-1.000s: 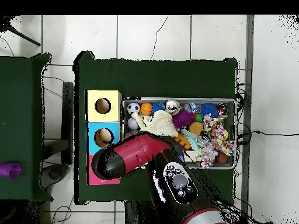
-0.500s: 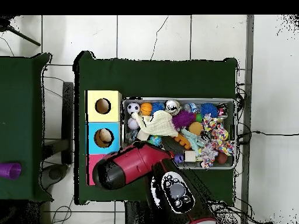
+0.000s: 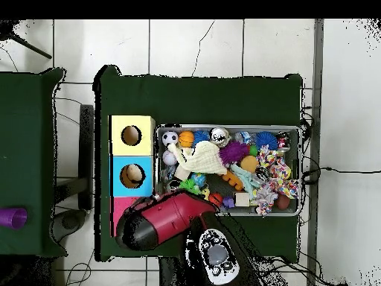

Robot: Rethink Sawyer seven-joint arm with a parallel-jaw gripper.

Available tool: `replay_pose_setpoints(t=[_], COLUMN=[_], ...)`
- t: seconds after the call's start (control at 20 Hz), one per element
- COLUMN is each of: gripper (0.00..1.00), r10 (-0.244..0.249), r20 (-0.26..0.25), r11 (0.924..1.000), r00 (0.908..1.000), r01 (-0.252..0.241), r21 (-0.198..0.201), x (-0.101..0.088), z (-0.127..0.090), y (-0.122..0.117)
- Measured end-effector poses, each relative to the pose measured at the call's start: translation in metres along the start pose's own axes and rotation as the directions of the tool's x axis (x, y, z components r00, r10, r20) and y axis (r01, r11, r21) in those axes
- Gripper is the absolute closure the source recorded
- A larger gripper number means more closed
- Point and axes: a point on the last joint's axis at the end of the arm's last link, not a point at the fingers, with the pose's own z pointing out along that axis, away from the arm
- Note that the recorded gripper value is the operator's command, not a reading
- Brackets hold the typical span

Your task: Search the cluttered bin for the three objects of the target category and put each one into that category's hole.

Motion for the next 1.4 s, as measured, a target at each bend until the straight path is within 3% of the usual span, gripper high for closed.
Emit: replay_pose_setpoints(t=[0.75,1.4], gripper=[1.0,1.0], r10=[0.017,0.079], r20=[0.064,0.12], r11=[0.9978,0.9901], r00=[0.9978,0.9896], r01=[-0.021,-0.092], r21=[0.063,0.106], x=[0.008,0.015], z=[0.0,0.0], y=[0.009,0.018])
